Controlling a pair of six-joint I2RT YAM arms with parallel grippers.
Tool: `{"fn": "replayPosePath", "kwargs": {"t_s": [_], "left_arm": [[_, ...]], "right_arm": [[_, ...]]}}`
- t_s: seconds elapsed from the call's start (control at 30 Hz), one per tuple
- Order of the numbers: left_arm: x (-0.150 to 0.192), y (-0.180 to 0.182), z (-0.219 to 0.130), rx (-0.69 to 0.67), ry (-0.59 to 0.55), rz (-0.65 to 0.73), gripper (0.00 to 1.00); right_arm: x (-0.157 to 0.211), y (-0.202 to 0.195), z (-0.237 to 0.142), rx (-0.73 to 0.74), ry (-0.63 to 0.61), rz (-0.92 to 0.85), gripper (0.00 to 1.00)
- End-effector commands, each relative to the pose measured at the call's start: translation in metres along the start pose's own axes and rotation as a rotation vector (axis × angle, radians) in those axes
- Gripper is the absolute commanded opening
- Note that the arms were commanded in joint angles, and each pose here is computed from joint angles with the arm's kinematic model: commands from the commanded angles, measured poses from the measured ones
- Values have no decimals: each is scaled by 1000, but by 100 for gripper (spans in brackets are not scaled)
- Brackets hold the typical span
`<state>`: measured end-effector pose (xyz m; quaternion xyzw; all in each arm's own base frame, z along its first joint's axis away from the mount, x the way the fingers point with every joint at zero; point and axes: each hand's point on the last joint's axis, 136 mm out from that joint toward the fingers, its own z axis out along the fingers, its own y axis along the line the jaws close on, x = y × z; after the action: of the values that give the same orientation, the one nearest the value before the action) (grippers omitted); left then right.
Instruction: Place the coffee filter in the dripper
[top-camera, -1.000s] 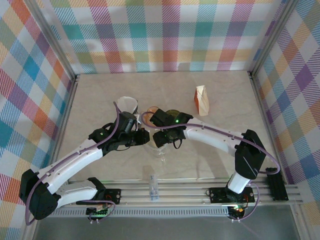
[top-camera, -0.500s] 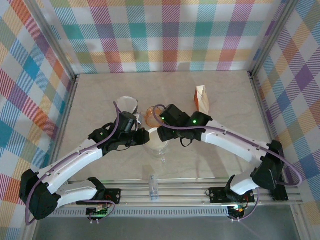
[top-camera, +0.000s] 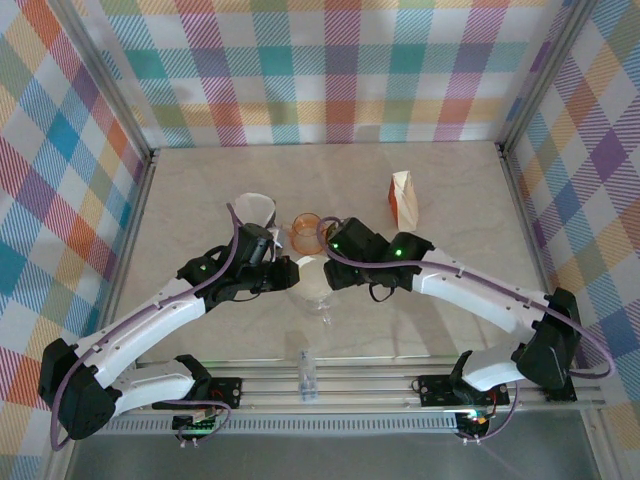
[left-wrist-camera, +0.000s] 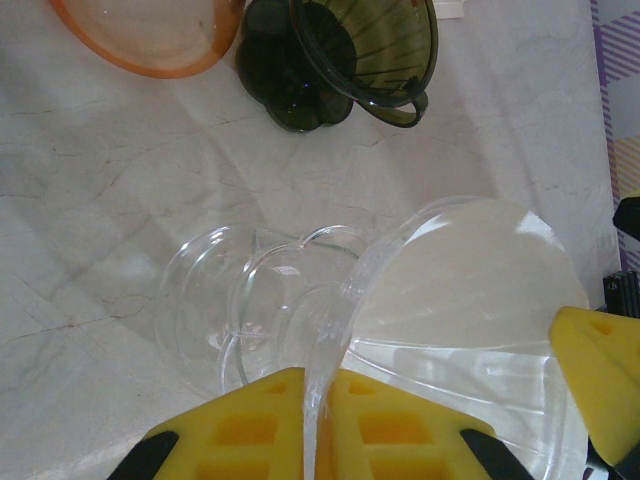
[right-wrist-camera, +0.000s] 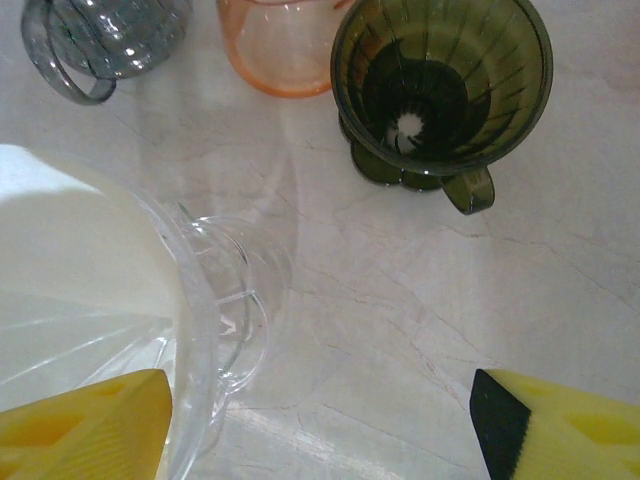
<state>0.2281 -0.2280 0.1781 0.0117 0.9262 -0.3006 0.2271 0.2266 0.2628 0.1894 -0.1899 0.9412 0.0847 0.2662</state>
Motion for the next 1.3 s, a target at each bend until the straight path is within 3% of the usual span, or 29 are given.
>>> {"fn": "replayPosePath", "kwargs": {"t_s": [0.0, 0.27, 0.5, 0.97, 1.13, 1.27], "left_arm": [[4, 8, 1, -26, 10, -13, 13], [3, 9, 1, -25, 3, -17, 14], [0, 4, -1, -13, -6, -17, 23], [-14, -11, -23, 38, -71, -25, 62], [-33, -20, -58, 48, -190, -16, 74], [-43, -9, -80, 0, -290, -21, 78]], "right_arm": [[4, -2, 2, 7, 11, 27, 79], [-21, 1, -22, -39, -103, 39, 81], [-19, -9, -32, -43, -167, 79, 81], [-12, -26, -42, -10, -212, 133, 81], [-3, -39, -46, 4, -252, 172, 82], [9, -49, -42, 14, -271, 210, 85]]}}
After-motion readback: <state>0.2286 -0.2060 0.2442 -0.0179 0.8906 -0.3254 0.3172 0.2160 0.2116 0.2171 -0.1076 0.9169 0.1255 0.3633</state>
